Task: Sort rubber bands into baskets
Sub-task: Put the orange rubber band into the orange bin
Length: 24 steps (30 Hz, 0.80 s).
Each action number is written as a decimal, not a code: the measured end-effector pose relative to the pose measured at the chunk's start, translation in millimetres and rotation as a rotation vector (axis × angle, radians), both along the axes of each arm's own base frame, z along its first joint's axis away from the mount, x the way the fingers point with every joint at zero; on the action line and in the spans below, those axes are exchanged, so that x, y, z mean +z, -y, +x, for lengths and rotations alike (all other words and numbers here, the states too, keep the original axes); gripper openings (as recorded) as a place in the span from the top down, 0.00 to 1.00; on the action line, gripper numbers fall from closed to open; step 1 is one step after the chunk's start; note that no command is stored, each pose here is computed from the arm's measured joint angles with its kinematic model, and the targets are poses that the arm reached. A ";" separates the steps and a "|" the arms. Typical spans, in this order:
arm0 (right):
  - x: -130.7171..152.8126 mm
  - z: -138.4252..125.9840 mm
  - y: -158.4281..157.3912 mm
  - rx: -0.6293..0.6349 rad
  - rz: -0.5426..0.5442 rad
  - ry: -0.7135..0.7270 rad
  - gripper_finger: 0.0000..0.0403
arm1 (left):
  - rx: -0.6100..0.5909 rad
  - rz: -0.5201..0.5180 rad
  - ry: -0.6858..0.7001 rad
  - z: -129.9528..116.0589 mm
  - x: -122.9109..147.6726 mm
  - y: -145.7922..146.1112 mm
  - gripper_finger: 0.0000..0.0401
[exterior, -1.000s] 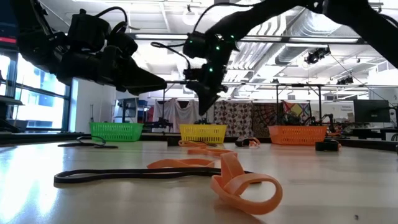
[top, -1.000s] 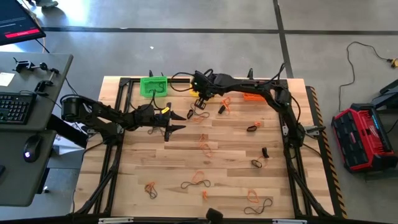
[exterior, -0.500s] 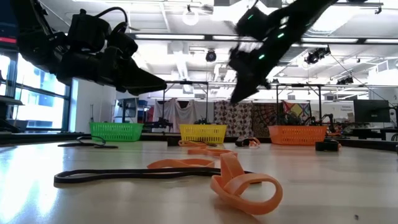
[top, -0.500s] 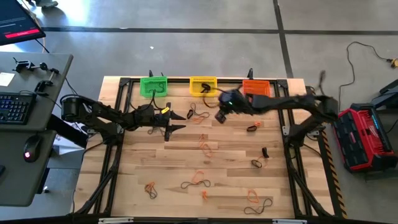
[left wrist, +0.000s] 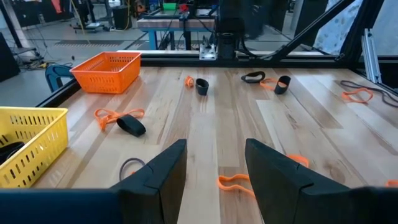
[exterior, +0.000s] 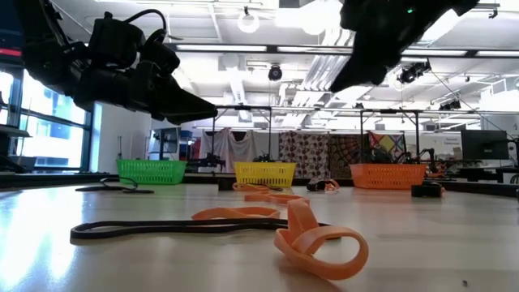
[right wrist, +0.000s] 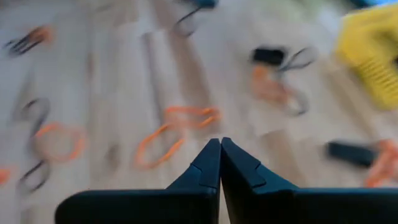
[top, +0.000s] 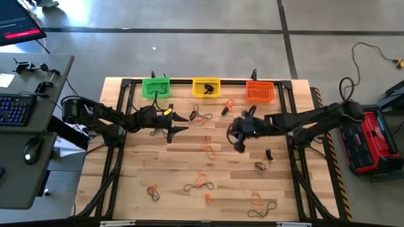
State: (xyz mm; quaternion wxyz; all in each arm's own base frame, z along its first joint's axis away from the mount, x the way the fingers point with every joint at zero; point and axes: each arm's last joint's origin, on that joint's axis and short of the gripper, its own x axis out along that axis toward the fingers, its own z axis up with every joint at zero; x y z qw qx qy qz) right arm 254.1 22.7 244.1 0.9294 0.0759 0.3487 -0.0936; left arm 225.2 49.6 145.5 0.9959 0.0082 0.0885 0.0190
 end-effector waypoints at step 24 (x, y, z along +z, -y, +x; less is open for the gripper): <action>-39.9 -57.7 -129.2 -0.037 0.480 -0.452 0.76 | 0.001 -0.002 0.001 0.0 0.0 0.0 0.61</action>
